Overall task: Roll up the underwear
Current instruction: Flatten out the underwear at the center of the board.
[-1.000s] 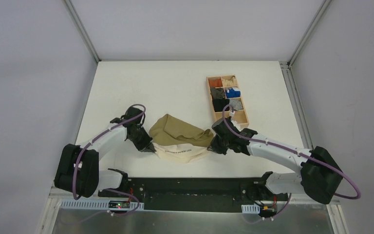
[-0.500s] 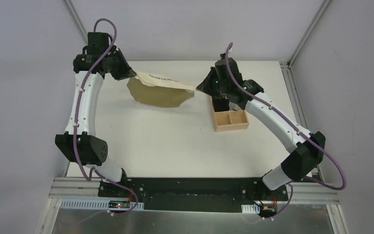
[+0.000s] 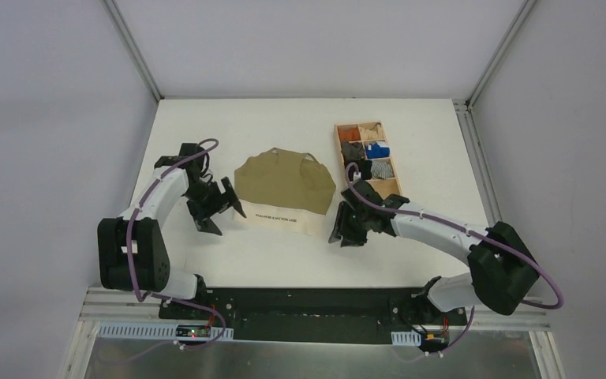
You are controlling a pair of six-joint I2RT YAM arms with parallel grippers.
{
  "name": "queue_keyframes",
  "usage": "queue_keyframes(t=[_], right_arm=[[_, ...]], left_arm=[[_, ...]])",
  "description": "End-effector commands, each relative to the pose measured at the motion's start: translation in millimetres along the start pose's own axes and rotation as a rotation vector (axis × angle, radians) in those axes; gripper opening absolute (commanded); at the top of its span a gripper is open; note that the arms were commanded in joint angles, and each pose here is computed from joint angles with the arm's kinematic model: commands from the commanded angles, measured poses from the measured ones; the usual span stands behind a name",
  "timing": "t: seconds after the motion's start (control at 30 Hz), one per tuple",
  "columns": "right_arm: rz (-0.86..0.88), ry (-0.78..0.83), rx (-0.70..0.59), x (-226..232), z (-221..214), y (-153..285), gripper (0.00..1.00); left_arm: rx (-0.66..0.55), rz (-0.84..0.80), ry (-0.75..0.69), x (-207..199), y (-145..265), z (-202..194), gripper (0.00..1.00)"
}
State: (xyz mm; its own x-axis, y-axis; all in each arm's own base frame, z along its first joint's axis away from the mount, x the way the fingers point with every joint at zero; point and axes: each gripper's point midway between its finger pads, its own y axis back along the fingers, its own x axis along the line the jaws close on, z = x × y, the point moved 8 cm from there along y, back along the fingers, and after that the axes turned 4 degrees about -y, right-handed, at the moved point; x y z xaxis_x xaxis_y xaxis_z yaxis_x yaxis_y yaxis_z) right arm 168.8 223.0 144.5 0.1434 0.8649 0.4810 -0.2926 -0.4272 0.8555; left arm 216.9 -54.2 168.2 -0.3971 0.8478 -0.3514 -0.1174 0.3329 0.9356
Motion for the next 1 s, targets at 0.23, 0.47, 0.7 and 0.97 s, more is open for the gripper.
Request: queue_keyframes(t=[0.23,0.47,0.7,0.97], right_arm=[[0.003,-0.141,-0.173,-5,8,32,0.39],[0.09,-0.236,-0.071,14,7,1,0.41],[0.044,-0.244,-0.044,21,11,-23,0.42],[-0.009,-0.212,-0.003,28,5,-53,0.43]], left_arm=[[-0.164,0.09,0.001,13,23,-12,0.7],[-0.165,0.129,0.04,20,-10,6,0.41],[-0.152,0.131,0.015,19,-33,27,0.44],[-0.106,0.109,0.049,19,-54,33,0.47]])
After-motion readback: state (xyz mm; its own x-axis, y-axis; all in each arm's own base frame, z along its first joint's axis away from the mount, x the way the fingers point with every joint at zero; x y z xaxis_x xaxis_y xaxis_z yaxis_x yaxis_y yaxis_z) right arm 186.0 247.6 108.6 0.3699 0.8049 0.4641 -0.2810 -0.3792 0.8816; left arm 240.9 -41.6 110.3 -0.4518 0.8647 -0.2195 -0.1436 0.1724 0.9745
